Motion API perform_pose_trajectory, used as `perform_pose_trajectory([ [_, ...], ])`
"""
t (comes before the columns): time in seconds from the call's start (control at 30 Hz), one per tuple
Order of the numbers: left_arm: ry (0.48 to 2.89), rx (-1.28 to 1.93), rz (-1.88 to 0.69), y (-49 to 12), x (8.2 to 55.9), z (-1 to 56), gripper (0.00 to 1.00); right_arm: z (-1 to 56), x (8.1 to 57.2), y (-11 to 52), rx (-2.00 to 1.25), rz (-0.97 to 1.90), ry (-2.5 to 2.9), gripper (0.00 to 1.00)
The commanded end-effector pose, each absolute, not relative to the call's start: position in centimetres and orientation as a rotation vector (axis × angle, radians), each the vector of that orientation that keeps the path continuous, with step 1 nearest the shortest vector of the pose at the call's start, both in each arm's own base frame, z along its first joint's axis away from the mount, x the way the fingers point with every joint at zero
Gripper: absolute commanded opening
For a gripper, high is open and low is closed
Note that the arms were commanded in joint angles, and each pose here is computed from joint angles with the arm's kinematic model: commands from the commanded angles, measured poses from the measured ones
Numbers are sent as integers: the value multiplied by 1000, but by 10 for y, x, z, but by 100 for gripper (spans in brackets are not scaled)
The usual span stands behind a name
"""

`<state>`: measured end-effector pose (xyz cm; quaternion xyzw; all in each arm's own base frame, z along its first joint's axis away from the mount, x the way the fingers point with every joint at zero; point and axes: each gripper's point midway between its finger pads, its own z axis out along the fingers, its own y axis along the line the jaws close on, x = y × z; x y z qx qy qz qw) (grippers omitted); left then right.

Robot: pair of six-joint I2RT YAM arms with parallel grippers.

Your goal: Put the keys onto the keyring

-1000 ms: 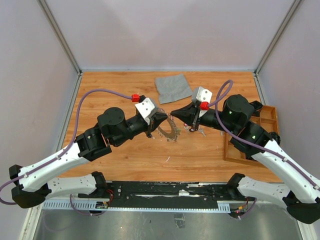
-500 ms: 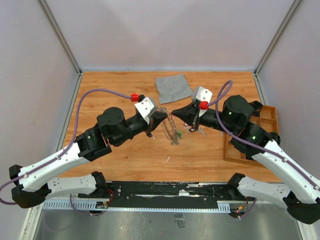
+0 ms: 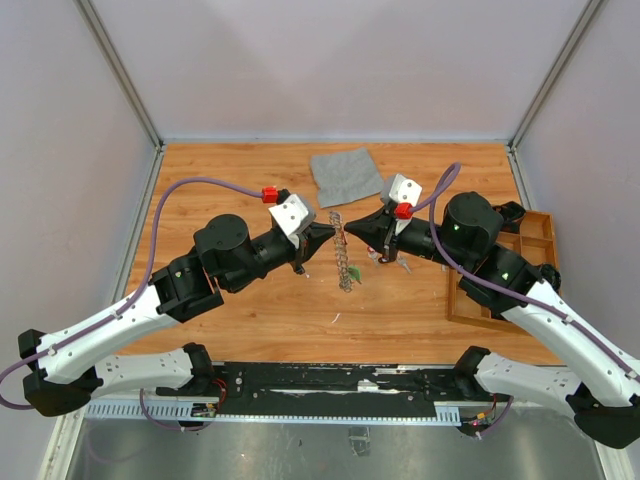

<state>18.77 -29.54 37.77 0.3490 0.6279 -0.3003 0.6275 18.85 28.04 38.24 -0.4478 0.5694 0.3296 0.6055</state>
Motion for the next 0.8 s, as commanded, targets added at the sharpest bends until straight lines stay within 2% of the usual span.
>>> perform_pose_trajectory([
  [0.0, 1358, 758, -730, -298, 184, 404, 0, 379, 186, 281, -1026, 773, 1338, 1],
  [0.43, 1321, 769, -768, -299, 177, 407, 1, 372, 183, 285, -1055, 800, 1360, 2],
  [0.6, 1310, 757, -793, -297, 174, 409, 0, 394, 172, 274, -1028, 803, 1265, 10],
  [0.77, 1292, 729, -874, -296, 164, 411, 1, 411, 159, 262, -1026, 792, 1181, 24],
])
